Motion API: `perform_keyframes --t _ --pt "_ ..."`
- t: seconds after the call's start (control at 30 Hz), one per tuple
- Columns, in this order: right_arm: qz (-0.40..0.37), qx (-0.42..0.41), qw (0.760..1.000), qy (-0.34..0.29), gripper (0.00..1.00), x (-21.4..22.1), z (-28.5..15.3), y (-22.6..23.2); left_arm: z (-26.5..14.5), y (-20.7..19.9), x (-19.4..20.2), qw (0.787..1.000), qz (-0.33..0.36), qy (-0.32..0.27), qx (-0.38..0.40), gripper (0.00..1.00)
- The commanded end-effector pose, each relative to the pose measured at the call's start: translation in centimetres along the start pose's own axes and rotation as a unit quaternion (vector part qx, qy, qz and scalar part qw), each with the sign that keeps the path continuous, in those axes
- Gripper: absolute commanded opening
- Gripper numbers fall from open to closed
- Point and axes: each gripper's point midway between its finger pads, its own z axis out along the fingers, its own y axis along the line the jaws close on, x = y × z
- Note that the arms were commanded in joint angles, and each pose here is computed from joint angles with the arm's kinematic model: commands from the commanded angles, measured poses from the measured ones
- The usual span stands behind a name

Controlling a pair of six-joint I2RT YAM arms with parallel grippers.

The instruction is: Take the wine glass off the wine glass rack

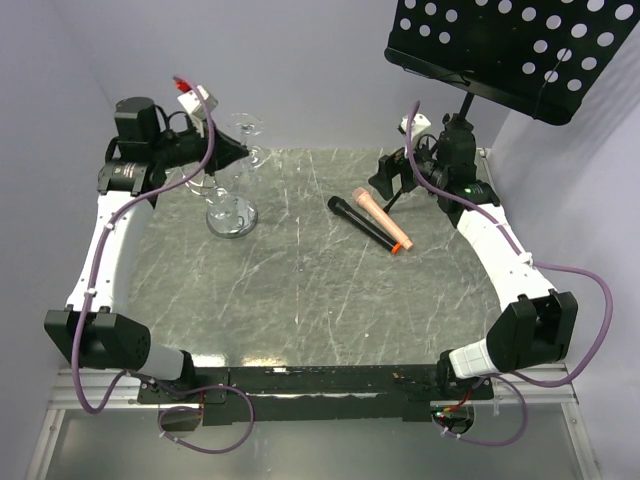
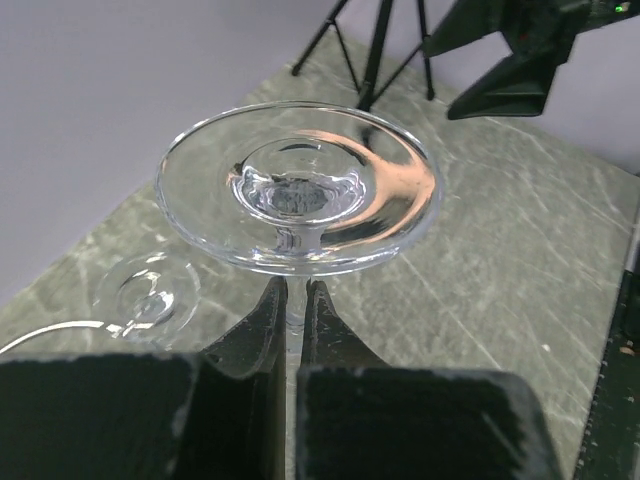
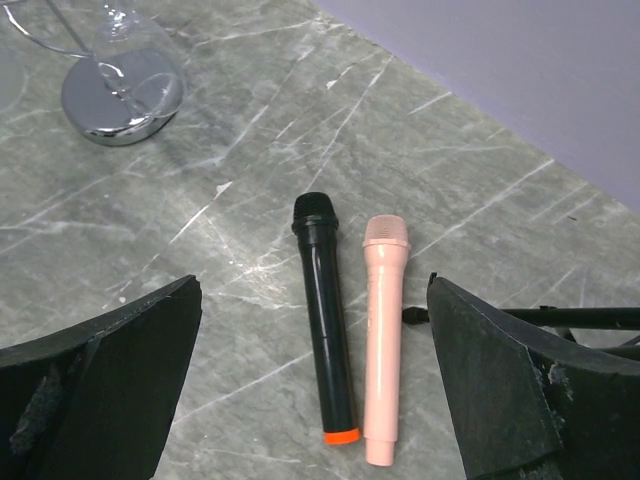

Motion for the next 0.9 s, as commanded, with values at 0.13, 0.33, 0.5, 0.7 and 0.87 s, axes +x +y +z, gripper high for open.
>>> perform_keyframes --t 0.13,0.33,0.5,0.7,0.87 --pt "0.014 -0.025 0.999 -0.042 1.00 -3.0 -0.2 0.7 1.0 -2.0 -2.7 0.999 0.034 0.011 0.024 0.01" --pt "-0.001 -0.008 0.998 -0.062 1.00 -3.2 -1.9 1.1 2.4 -5.7 -3.0 0.994 0.013 -0.008 0.109 0.01" --pt "-0.065 0.035 0.995 -0.073 1.00 -4.3 -6.8 1.8 4.2 -7.9 -2.2 0.990 -0.023 -0.016 0.141 0.01" --pt "-0.119 0.029 0.991 -0.057 1.00 -1.3 -10.5 4.6 6.4 -12.8 1.4 0.977 -0.091 0.023 0.191 0.01" --pt "-0.180 0.034 0.981 -0.060 0.99 1.1 -12.1 5.8 8.4 -11.8 4.9 0.973 -0.164 0.035 0.161 0.01"
